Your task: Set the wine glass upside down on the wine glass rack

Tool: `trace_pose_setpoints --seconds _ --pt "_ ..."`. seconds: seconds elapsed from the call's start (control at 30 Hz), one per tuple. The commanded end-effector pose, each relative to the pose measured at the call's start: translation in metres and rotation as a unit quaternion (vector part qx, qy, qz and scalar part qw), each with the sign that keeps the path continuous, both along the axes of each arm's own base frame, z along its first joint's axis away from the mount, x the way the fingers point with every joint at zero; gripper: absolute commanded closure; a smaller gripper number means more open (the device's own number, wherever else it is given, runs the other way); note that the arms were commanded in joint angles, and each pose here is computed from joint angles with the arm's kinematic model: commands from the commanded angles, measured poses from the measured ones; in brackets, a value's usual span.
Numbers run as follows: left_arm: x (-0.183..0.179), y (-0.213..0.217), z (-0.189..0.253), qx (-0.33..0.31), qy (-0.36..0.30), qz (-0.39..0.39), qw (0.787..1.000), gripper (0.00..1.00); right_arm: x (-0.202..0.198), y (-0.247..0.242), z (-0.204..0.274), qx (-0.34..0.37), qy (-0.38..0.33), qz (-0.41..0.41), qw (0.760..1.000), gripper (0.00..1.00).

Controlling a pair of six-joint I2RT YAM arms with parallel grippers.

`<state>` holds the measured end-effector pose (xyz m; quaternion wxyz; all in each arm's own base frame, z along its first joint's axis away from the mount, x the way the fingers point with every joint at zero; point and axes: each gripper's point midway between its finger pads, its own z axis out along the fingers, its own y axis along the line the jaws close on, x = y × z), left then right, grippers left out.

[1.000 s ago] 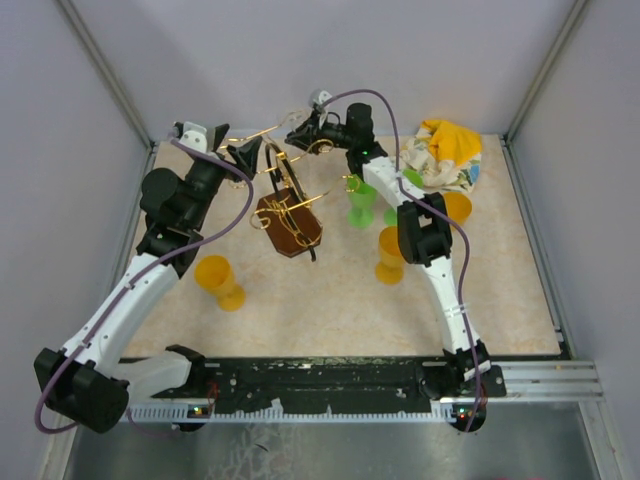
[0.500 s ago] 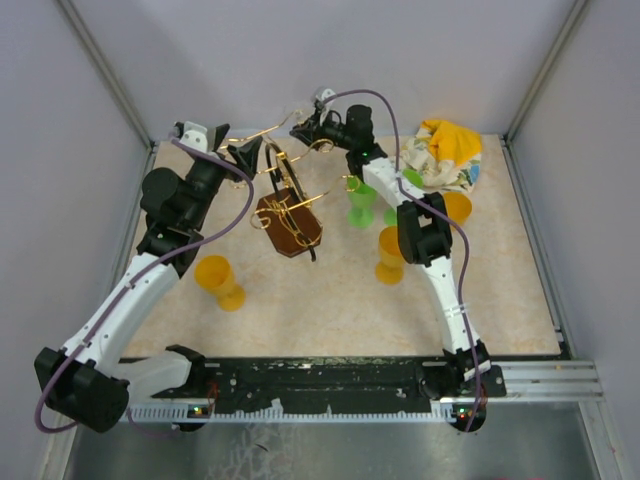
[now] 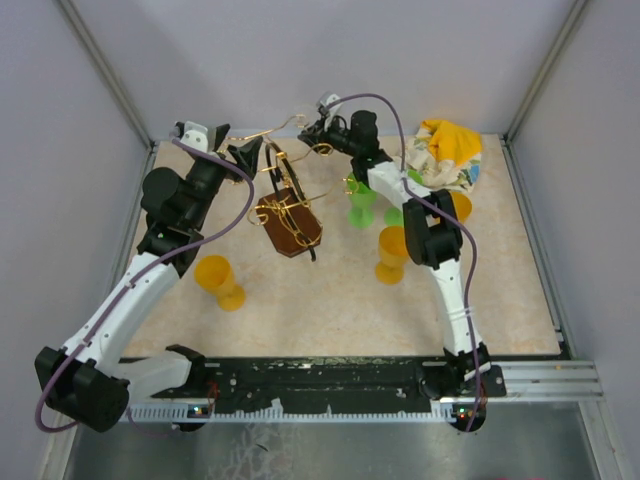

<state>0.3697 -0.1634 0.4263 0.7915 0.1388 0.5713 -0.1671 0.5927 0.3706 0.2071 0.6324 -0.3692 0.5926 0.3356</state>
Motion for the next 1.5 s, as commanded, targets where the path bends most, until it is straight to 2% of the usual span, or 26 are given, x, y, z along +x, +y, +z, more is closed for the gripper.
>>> trace_pose_setpoints --seconds 0.0,0.33,0.53,0.77,1.13,1.23,1.47 --pt "-0.003 -0.001 0.013 -0.007 -0.015 -0.007 1.0 0.23 -0.006 -0.015 0.075 0.022 -0.076 -0.021 0.997 1.0" --pt "-0.004 0.001 0.014 -0.01 -0.014 -0.005 1.0 0.23 -0.014 -0.026 0.08 0.029 -0.078 -0.029 0.996 1.0" --pt "-0.003 0.001 0.014 -0.01 -0.013 -0.004 1.0 0.23 -0.034 -0.025 0.088 0.037 -0.103 0.005 0.994 1.0" --pt "-0.003 0.003 0.012 -0.009 -0.008 0.003 1.0 0.23 -0.055 -0.017 0.083 0.014 -0.128 0.037 0.991 1.0" --pt "-0.002 0.003 0.01 -0.007 -0.003 0.005 1.0 0.23 -0.049 -0.023 0.084 -0.005 -0.112 0.02 0.994 0.62" --pt "-0.001 0.003 0.01 -0.007 -0.002 0.005 1.0 0.23 -0.045 -0.028 0.085 -0.007 -0.107 0.01 0.994 0.56" --pt "-0.001 0.003 0.011 -0.007 -0.001 0.004 1.0 0.23 -0.039 -0.047 0.093 -0.009 -0.103 -0.012 0.995 0.52"
